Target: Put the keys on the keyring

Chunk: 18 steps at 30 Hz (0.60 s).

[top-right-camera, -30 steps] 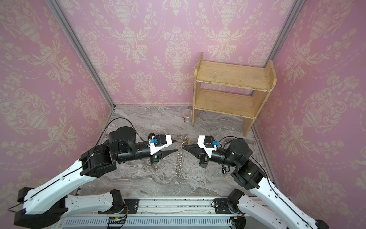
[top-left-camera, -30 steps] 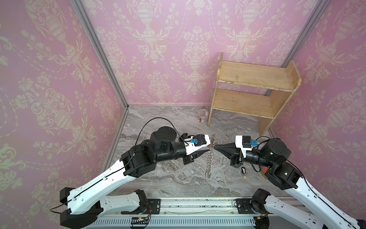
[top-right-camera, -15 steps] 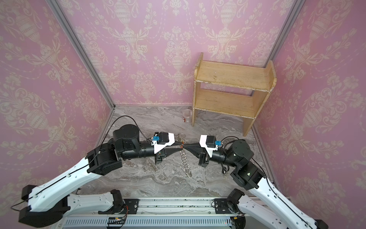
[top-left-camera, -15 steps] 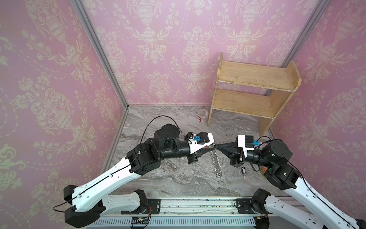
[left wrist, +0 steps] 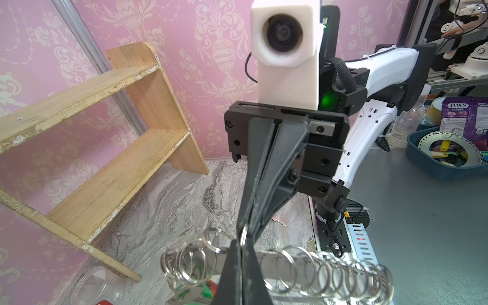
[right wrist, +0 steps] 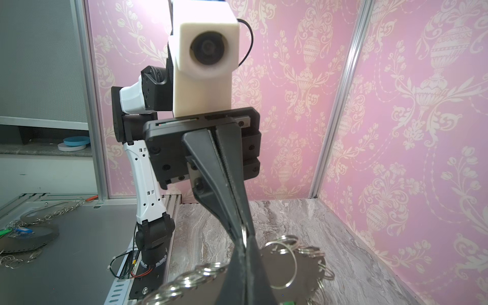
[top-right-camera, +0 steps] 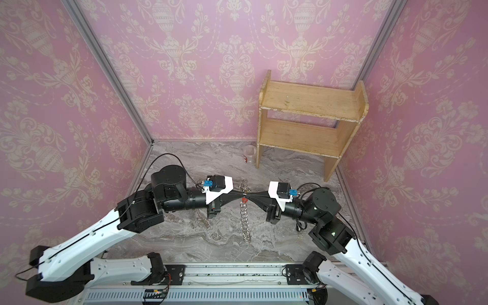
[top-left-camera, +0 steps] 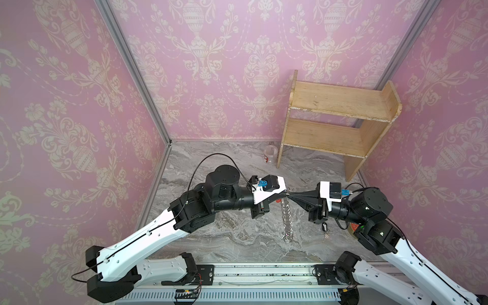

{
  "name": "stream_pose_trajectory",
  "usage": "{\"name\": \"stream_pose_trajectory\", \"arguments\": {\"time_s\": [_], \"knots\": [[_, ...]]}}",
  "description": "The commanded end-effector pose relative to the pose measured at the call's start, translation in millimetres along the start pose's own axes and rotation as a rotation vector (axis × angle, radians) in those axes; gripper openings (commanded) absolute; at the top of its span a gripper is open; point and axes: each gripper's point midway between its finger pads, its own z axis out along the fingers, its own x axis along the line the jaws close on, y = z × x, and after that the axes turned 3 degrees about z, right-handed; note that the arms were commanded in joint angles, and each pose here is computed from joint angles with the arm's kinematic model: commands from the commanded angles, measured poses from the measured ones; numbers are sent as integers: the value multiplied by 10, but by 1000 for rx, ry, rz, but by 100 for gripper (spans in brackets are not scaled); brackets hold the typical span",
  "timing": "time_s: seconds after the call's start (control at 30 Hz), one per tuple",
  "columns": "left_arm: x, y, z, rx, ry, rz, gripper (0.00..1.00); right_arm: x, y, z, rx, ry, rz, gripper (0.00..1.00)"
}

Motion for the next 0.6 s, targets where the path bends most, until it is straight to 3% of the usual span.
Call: {"name": "stream_pose_trajectory", "arguments": {"time_s": [0.0,0.27,0.43,0.5,0.57], "knots": [[2,-66,3,21,0,0,0,9,166,-38,-59,-6,-20,0],[140,-102,-47,81,74,42,0,-50,58,0,-4,-27,9,0],[162,-208,-50,188,70,88,0,-124,-167,32,137,-57,44,0],[170,-255,-58,236,70,114,0,-124,-233,0,197,-65,35,28],[164,-297,-53,277,62,137,0,-117,-243,-28,224,-68,20,35]]}}
